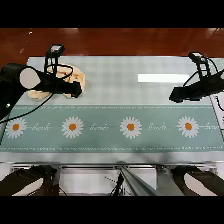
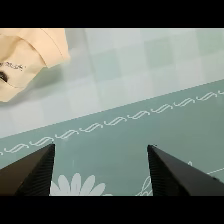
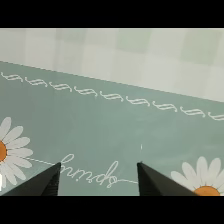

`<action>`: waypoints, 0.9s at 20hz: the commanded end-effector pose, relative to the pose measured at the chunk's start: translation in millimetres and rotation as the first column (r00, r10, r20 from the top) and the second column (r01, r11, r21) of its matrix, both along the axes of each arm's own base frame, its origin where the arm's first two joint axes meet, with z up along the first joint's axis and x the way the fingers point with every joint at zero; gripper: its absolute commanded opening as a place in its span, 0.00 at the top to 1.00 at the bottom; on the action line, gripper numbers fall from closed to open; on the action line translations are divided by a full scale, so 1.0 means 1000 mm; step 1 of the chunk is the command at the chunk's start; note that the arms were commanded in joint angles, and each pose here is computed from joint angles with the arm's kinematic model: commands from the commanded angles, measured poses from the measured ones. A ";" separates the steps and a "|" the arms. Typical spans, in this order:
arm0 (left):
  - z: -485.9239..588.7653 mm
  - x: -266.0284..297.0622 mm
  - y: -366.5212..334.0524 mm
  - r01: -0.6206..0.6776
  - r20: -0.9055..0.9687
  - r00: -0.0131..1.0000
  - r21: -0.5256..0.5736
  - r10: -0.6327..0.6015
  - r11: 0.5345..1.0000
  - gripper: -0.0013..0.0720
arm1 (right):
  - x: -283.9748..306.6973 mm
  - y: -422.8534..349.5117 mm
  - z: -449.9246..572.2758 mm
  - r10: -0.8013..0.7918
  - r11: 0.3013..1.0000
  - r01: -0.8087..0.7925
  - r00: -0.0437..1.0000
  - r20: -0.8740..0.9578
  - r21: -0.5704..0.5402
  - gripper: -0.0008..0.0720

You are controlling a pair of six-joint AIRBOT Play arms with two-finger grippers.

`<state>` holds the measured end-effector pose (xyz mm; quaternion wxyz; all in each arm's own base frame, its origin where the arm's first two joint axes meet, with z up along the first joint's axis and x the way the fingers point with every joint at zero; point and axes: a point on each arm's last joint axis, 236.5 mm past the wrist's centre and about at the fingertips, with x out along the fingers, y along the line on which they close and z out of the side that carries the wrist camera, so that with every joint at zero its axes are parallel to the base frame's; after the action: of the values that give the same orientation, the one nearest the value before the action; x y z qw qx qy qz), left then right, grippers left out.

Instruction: Fold the shirts.

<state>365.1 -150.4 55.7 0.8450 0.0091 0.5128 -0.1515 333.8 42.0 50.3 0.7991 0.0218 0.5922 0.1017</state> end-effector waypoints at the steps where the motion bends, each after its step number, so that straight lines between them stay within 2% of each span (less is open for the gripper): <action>1: 0.000 0.000 0.000 0.000 -0.001 1.000 0.001 0.000 1.000 0.05 | 0.000 0.000 0.000 0.001 1.000 -0.001 1.000 0.001 0.000 0.23; 15: 0.000 0.000 0.000 0.000 -0.001 1.000 0.001 0.000 1.000 0.05 | 0.000 0.000 0.000 0.001 1.000 -0.001 1.000 0.001 0.001 0.23; 18: 0.002 0.001 -0.007 -0.003 0.004 1.000 -0.036 0.003 0.999 0.05 | 0.000 0.008 0.002 0.001 0.999 -0.001 1.000 0.001 0.033 0.23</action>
<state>365.3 -151.7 56.1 0.8451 0.0061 0.5122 -0.1529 333.9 43.8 50.7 0.7991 0.0249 0.5916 0.1041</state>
